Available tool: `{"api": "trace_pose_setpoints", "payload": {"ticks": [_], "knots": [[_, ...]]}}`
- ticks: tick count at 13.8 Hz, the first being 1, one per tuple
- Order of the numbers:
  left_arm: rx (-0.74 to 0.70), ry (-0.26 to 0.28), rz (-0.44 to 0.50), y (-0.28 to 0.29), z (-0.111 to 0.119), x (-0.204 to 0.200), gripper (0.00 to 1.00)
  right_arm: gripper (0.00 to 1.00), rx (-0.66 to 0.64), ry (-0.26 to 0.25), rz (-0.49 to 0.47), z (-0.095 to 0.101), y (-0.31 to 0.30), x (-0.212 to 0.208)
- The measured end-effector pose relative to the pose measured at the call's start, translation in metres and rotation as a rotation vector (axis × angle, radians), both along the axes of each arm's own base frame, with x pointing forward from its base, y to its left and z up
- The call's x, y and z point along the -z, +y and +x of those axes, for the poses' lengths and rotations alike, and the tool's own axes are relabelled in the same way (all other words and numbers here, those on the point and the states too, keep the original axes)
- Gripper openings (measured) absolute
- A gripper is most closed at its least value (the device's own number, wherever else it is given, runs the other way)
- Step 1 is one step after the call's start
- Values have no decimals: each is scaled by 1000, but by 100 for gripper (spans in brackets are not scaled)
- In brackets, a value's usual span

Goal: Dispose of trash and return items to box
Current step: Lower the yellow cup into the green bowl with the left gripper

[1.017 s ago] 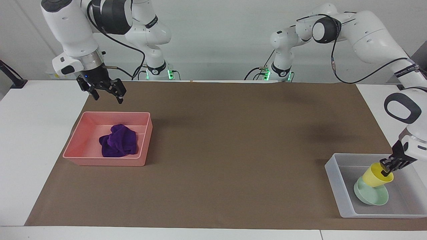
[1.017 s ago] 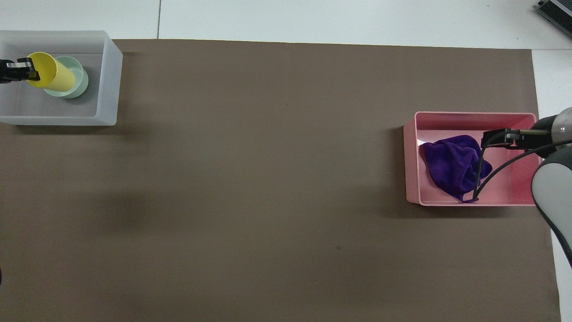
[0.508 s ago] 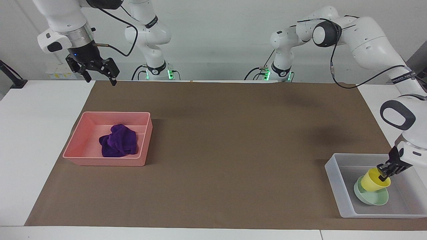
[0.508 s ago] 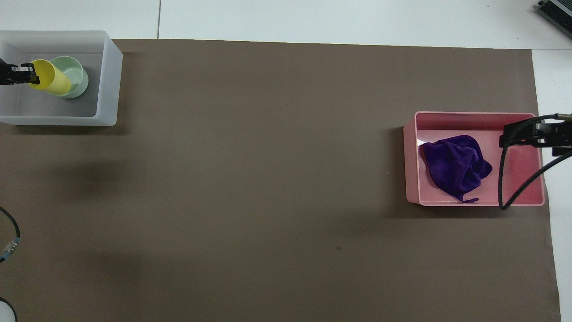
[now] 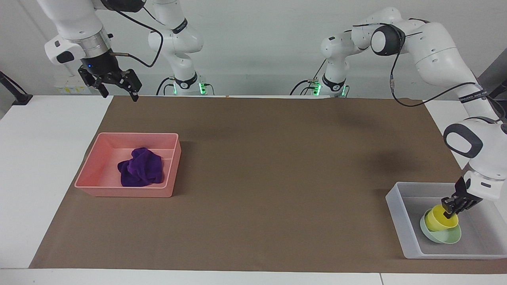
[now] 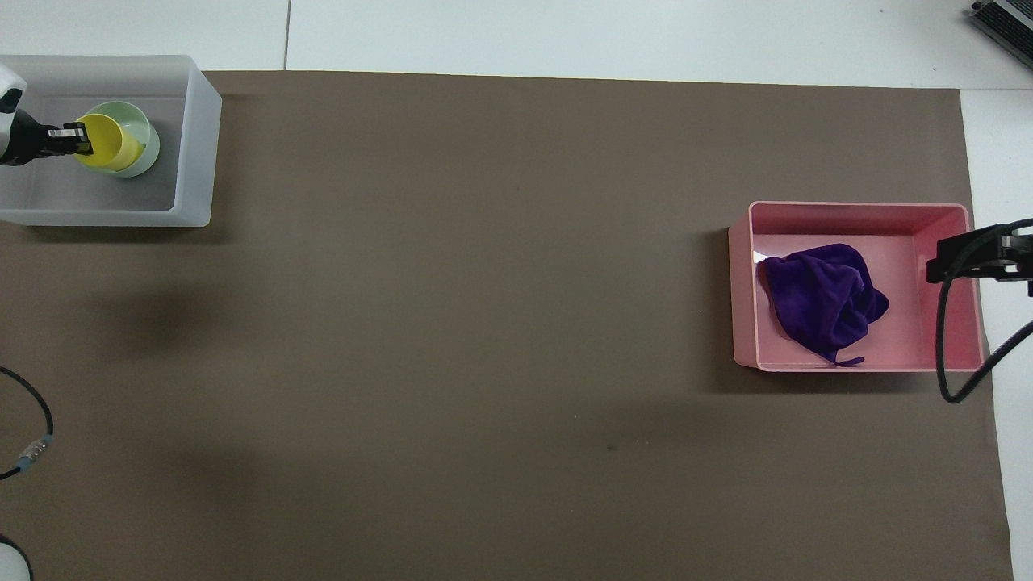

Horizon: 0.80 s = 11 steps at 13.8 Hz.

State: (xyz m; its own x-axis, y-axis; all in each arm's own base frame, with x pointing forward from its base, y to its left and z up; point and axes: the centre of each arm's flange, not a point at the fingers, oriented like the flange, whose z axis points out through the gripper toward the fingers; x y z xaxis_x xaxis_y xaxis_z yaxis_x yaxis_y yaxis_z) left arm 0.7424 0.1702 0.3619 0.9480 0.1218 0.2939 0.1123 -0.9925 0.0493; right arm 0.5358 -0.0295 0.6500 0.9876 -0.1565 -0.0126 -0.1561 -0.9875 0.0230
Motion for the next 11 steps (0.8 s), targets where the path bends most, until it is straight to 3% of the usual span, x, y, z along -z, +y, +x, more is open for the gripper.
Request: {"api": "trace_pose_setpoints", "payload": {"ticks": [3,6,9,11], "knots": [[6,-4,1,-2,0,-13,67,100,0,10,1,0,0,5],[60,-15,6,-26,-10,-69,99,100,-3,17,2,-1,2,9],[150,-16,16,-90,-39,-124,100,100,-7,23,3,-4,4,11],[201,16,17,-126,-70,-151,100,100,-8,24,3,-5,4,11]]}}
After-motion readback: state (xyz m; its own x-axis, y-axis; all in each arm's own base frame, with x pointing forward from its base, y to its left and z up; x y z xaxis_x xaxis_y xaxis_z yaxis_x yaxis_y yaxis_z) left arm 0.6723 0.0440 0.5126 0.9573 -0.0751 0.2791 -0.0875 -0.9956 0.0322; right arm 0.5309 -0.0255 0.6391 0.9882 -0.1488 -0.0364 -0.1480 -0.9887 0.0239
